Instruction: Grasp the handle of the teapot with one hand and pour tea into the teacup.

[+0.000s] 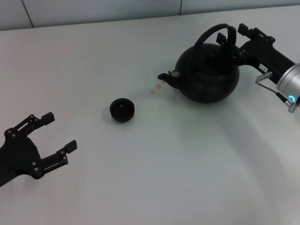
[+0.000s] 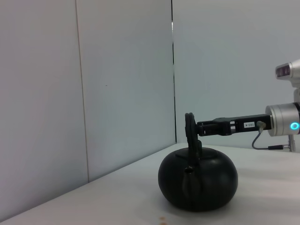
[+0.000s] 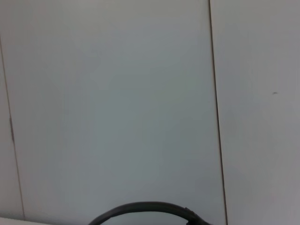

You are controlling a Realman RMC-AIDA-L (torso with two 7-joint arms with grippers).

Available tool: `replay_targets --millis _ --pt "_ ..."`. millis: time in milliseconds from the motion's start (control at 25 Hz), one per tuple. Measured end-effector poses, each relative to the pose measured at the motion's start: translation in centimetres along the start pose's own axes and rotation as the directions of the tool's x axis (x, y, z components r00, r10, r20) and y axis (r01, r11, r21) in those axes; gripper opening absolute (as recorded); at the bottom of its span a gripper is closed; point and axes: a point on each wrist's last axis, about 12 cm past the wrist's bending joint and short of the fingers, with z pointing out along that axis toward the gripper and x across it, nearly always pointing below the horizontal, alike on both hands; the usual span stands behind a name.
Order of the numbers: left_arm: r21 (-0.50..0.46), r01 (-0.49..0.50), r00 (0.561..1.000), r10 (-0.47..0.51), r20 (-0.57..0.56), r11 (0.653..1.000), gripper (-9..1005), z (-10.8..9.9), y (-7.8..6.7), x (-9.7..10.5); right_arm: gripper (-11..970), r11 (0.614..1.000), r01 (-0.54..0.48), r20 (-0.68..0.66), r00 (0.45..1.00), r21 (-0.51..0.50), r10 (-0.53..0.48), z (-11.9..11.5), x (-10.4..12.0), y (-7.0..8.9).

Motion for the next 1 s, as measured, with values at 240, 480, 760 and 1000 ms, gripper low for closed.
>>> replay_targets --millis 240,480,760,1000 --pt "0.000 0.000 1.000 0.000 0.000 1.000 847 0.0 0.0 0.0 718 1.000 -0.003 0.011 1.000 -0.002 0.003 -0.6 0.2 0.0" --pt "-0.001 0.001 1.000 -0.001 -0.001 1.000 847 -0.1 0.0 0.0 748 1.000 -0.012 0.048 0.999 -0.020 0.013 -2.0 0.4 0.2" --pt "0.006 0.000 1.000 0.000 -0.005 1.000 847 -0.1 -0.1 0.1 748 0.998 -0.036 0.142 0.989 -0.053 0.043 -6.0 0.9 0.6" --pt "0.007 -0.002 1.000 0.002 -0.006 1.000 847 -0.1 0.0 0.0 748 0.996 -0.086 0.280 0.957 0.016 0.078 -11.5 1.0 0.3"
